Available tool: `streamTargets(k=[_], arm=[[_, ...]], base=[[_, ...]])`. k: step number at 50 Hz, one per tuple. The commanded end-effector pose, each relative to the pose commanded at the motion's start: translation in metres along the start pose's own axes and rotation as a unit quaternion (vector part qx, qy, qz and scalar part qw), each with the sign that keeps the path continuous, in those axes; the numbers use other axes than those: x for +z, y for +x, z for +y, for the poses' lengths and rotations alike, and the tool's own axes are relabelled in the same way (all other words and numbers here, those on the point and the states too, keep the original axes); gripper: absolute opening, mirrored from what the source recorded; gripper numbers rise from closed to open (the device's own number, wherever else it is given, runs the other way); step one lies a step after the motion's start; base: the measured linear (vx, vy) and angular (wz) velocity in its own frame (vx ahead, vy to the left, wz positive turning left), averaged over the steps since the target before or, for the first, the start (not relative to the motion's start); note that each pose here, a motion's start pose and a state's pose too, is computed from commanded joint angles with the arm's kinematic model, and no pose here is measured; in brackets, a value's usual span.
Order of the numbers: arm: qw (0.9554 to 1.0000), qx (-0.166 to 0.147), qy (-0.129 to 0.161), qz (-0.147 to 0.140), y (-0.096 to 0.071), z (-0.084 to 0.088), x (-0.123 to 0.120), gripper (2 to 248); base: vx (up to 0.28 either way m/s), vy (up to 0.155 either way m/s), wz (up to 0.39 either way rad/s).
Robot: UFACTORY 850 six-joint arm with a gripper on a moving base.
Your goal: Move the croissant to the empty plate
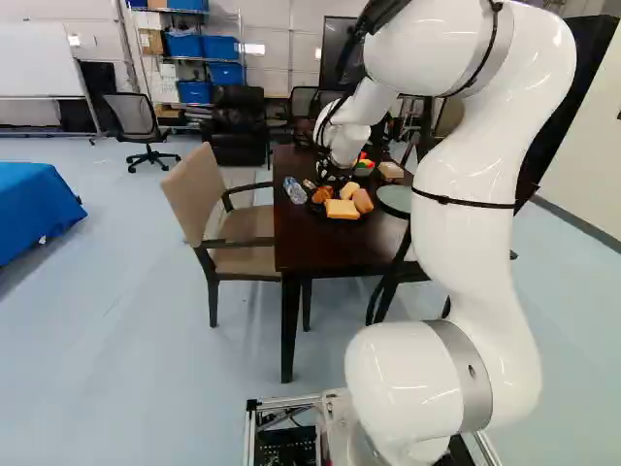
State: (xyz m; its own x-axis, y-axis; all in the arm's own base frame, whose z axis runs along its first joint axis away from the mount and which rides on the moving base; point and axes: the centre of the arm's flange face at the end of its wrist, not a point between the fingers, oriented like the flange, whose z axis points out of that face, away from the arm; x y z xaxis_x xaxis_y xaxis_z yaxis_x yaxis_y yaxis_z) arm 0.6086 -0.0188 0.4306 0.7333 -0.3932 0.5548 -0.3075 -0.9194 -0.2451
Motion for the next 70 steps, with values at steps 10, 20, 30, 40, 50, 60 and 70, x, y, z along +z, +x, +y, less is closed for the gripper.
streamTargets(k=[10, 20, 30, 40, 50, 60, 70], arm=[[1.0, 0.0, 0.003, 0.009, 0.004, -0.002, -0.012, 84], [0.9998, -0.001, 0.007, 0.018, 0.009, -0.004, -0.024, 84], [0.9996, -0.001, 0.011, 0.027, 0.013, -0.006, -0.036, 84], [0.9992, -0.001, 0.015, 0.037, 0.018, -0.009, -0.048, 84], [0.9987, 0.003, 0.015, 0.048, 0.024, -0.005, -0.061, 84], [0.9981, 0.012, 0.011, 0.06, 0.031, 0.009, -0.076, 84], [0.997, 0.023, 0.005, 0.073, 0.037, 0.024, -0.092, 84]], base=[[0.0, 0.0, 0.0], [0.0, 0.0, 0.0], [0.0, 0.0, 0.0], [0.0, 0.0, 0.0], [0.0, 0.0, 0.0], [0.0, 0.0, 0.0], [0.0, 0.0, 0.0]])
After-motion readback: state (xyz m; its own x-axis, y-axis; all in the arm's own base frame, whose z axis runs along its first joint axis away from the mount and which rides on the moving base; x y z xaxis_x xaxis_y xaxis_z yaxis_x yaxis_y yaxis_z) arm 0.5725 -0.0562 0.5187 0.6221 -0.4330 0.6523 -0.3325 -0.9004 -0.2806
